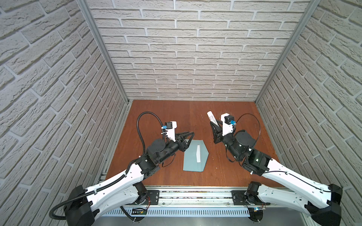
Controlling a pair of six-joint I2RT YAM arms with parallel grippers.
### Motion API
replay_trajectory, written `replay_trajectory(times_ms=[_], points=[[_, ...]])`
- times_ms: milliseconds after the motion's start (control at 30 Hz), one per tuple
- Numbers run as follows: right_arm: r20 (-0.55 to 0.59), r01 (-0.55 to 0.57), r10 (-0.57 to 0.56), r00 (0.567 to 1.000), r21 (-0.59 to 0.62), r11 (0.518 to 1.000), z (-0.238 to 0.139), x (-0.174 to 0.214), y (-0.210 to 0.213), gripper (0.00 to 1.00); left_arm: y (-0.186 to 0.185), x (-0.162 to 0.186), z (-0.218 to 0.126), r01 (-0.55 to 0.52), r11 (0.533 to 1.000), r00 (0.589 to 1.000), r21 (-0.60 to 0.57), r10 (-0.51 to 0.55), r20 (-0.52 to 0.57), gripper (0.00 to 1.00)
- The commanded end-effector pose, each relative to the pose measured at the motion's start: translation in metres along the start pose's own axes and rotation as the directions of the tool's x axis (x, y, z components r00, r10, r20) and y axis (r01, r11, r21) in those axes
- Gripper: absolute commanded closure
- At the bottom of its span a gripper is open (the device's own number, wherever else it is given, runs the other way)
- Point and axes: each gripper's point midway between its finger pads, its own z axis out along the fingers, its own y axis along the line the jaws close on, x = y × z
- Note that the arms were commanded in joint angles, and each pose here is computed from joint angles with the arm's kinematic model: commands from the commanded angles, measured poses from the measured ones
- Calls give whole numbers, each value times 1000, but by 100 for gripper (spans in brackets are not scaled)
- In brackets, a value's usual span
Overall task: Place the letter into the envelope and seal it
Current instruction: 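Pull the glue stick away with the right gripper while the left gripper opens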
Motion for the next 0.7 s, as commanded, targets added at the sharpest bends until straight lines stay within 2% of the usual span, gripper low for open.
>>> replay_trajectory(times_ms=[0, 133, 300, 433, 467, 533, 667], points=[[-420, 105, -33, 907, 148, 983, -14, 73, -30, 94, 56, 21, -22, -148, 950, 985, -275, 118, -122, 56], [-583, 102, -9, 812, 127, 987, -21, 85, -19, 94, 85, 26, -40, -179, 894, 975, -411, 106, -194, 58], [-693, 30, 85, 716, 152, 988, -20, 106, -4, 95, 117, 46, -47, -144, 843, 957, -518, -14, -289, 63], [-742, 29, 150, 654, 222, 975, -17, 118, -2, 95, 128, 69, -36, -79, 865, 942, -495, -99, -322, 76], [-748, 26, 169, 641, 242, 970, -15, 119, -1, 95, 127, 72, -30, -57, 877, 943, -478, -110, -315, 81], [-754, 23, 209, 623, 285, 958, -13, 122, -1, 95, 130, 81, -22, -23, 886, 940, -463, -139, -313, 98], [-779, -6, 257, 571, 310, 951, -5, 134, 9, 95, 134, 101, -3, 52, 907, 921, -418, -205, -331, 100]])
